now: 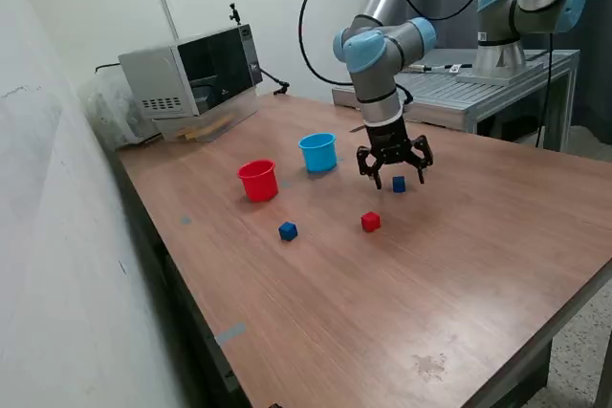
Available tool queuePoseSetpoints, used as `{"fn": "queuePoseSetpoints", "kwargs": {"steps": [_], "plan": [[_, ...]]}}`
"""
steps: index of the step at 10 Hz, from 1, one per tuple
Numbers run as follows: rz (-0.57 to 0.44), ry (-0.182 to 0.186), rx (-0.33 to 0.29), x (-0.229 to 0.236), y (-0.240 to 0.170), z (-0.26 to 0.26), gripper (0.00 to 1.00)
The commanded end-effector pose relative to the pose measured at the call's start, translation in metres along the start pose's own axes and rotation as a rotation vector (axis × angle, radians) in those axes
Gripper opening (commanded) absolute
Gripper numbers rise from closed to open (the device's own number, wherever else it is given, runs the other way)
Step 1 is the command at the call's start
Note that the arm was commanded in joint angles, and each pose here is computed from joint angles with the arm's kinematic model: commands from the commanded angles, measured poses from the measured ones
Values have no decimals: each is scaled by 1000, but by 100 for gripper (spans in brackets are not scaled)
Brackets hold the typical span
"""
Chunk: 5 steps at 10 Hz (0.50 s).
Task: Place red objects in the red bin, and blue objects in the blue bin.
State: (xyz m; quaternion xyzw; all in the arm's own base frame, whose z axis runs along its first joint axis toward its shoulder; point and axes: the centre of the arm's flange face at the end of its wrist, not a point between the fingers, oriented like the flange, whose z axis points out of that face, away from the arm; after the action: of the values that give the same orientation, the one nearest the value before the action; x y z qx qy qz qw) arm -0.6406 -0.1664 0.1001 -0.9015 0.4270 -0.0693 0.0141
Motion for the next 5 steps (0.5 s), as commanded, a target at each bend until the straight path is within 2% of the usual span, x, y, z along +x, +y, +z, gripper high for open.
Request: {"fn": "queuePoseSetpoints", "kwargs": {"steps": [1,2,4,5], "plan": [[7,-8,0,-7,0,0,100],[12,-20,9,-11,-3,-1,100],[15,-20,11,-13,-5,0,100],[15,-22,11,-13,-4,-1,0]]}}
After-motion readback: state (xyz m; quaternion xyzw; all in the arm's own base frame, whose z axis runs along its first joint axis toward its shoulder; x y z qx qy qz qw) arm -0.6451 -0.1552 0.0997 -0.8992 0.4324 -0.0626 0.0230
